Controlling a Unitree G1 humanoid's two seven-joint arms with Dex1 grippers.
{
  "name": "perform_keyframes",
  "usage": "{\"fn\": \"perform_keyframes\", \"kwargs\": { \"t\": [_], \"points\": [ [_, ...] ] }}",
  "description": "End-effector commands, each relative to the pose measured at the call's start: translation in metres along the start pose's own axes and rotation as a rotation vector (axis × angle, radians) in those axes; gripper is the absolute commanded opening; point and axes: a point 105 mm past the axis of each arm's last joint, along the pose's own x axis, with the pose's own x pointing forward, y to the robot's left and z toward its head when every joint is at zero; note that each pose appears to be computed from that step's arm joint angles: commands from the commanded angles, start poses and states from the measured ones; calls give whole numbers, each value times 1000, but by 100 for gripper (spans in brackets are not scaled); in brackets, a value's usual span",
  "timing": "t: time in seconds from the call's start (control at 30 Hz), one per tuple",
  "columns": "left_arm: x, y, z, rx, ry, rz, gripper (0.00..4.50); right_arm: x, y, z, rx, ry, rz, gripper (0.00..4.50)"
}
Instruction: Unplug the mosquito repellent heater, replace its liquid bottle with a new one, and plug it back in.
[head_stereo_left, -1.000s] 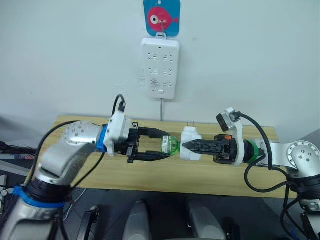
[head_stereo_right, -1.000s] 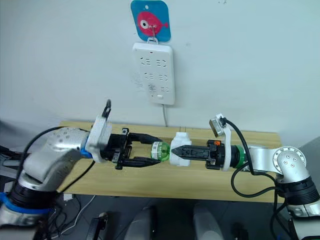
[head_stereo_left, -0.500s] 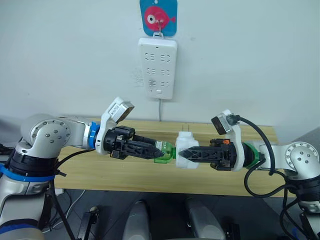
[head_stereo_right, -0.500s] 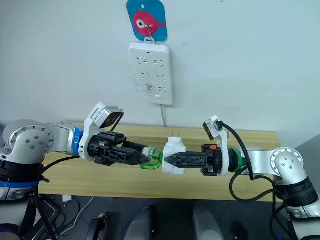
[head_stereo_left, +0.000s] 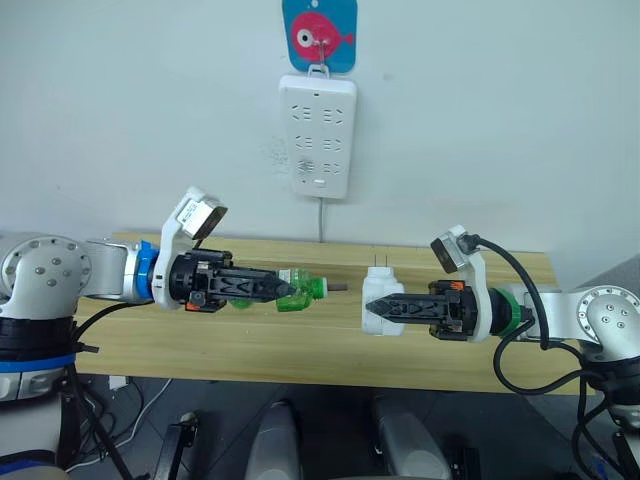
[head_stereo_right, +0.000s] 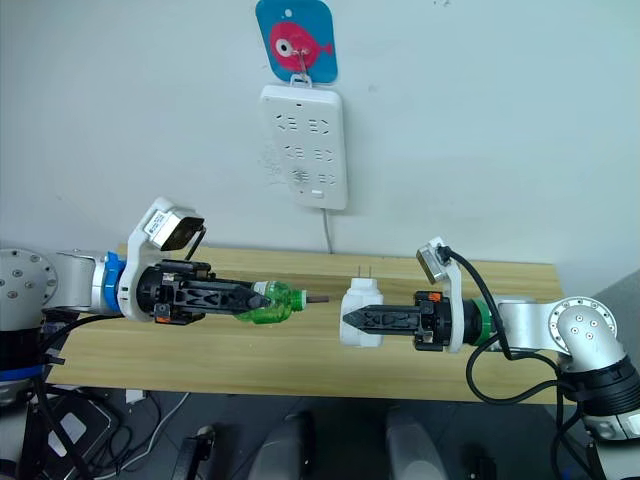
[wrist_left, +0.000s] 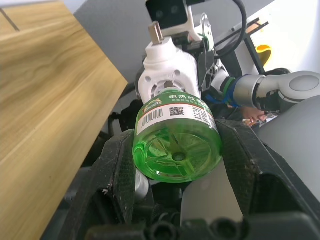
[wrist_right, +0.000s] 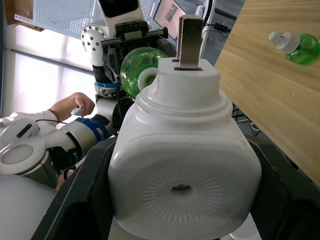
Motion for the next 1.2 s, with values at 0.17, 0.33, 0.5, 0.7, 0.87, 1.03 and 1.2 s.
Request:
{"fn": "perform_keyframes", "kwargs": {
  "t": [0.17, 0.33, 0.5, 0.7, 0.87, 1.03, 1.2],
  "points": [
    [-1, 5, -5, 158, -27, 65, 227, -31, -49, 6, -108, -22, -374, 305],
    [9, 16, -25, 322, 13, 122, 227, -84, -128, 2, -288, 91, -936, 305],
    [22, 19, -40, 398, 46, 118, 227, -113, -164, -4, -483, 296, -1128, 305],
    [30, 22, -40, 424, 27, 123, 227, -124, -185, 2, -544, 391, -1160, 305],
    [35, 22, -43, 427, 23, 122, 227, -127, -193, 2, -507, 416, -1159, 340],
    [37, 24, -43, 430, 19, 123, 227, -128, -193, 4, -495, 398, -1169, 450],
    [36, 28, -38, 451, -1, 140, 227, -132, -176, 17, -542, 344, -1167, 450]
  ]
}}
